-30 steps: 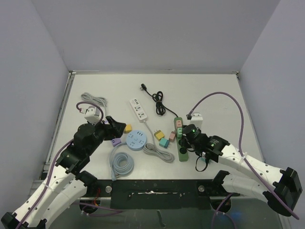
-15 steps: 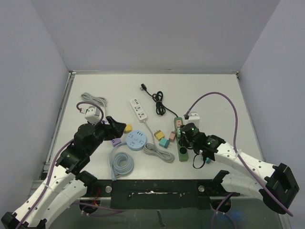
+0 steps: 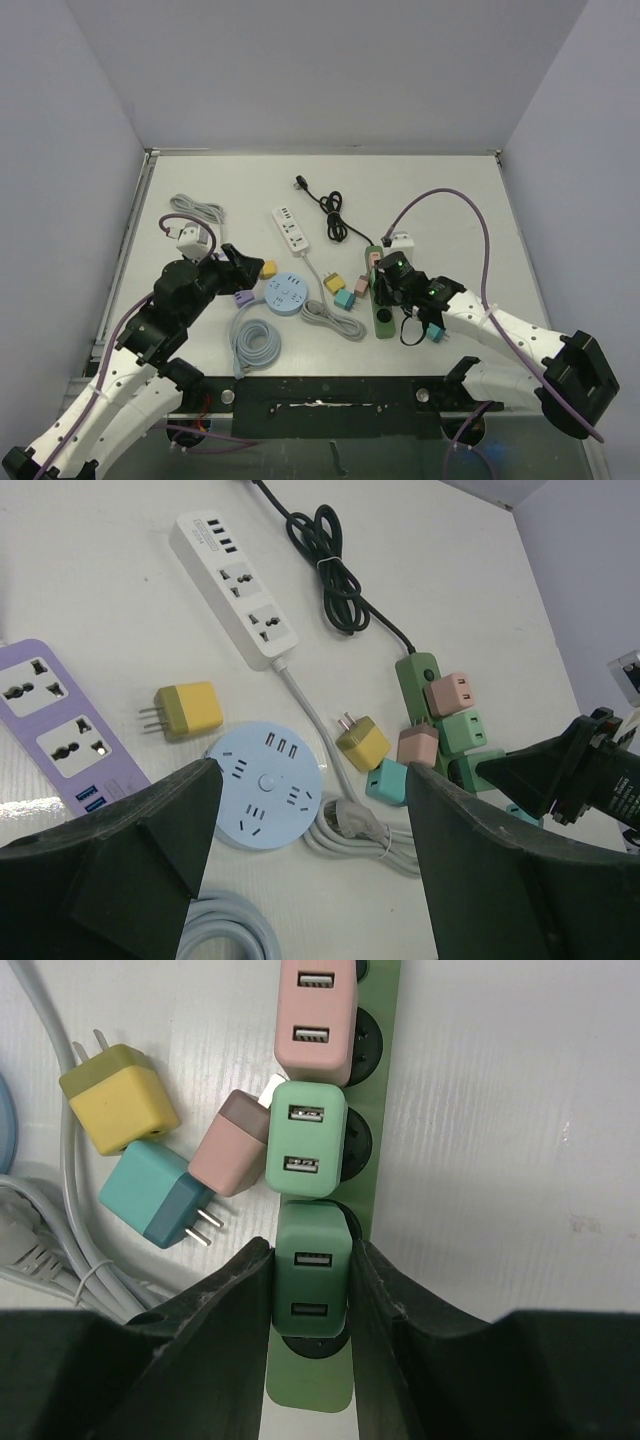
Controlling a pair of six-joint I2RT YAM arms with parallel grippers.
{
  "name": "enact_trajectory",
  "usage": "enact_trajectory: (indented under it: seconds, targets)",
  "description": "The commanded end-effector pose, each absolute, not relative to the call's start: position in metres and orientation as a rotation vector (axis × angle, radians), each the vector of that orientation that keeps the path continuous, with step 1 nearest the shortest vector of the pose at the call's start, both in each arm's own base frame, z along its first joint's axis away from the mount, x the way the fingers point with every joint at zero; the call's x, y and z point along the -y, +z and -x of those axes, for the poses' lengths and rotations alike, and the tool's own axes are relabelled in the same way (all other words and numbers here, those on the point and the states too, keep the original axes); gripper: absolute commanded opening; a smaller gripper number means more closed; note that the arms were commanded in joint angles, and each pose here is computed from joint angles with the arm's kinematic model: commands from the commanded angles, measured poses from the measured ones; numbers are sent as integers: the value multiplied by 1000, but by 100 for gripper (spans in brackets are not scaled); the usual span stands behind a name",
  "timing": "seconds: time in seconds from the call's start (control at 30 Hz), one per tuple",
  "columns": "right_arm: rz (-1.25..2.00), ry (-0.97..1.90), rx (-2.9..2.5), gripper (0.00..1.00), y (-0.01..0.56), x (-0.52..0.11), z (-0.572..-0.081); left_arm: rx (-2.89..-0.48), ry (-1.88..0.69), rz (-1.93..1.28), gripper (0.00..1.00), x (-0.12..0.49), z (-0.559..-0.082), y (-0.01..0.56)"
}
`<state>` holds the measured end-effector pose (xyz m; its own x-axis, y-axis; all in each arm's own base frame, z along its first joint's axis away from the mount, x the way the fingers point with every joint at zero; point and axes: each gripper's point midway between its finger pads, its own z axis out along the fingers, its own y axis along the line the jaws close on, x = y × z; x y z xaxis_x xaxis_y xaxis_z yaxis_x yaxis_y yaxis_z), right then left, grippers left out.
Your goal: Insert the plug
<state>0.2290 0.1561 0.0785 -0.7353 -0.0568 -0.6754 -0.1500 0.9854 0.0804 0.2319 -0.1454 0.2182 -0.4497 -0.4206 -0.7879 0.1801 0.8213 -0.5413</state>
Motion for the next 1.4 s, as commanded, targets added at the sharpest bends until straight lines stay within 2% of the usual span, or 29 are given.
enact_trajectory:
  seconds: [0.0,0.27,0.47,0.7,1.07,1.37]
  targets:
    - [155,130,-2450,0,72,-155,-230,-1858,-715,187,73,144,-233,238]
    - [128,18,-2499,0,64,-145,-228,-1852,-706,186,73,142,-233,240]
    - [138,58,-2439,1,74,-147,-226,-1848,-699,193,73,139,-232,239]
    - [-24,-32,-2434,12,67,-130,-222,-1849,-692,201,73,138,-232,238]
    - [30,94,-2527,22,45,-160,-211,-1852,-694,209,73,137,-231,236]
    - [47,20,-2523,35,54,-147,-214,-1847,-686,212,73,135,-231,236]
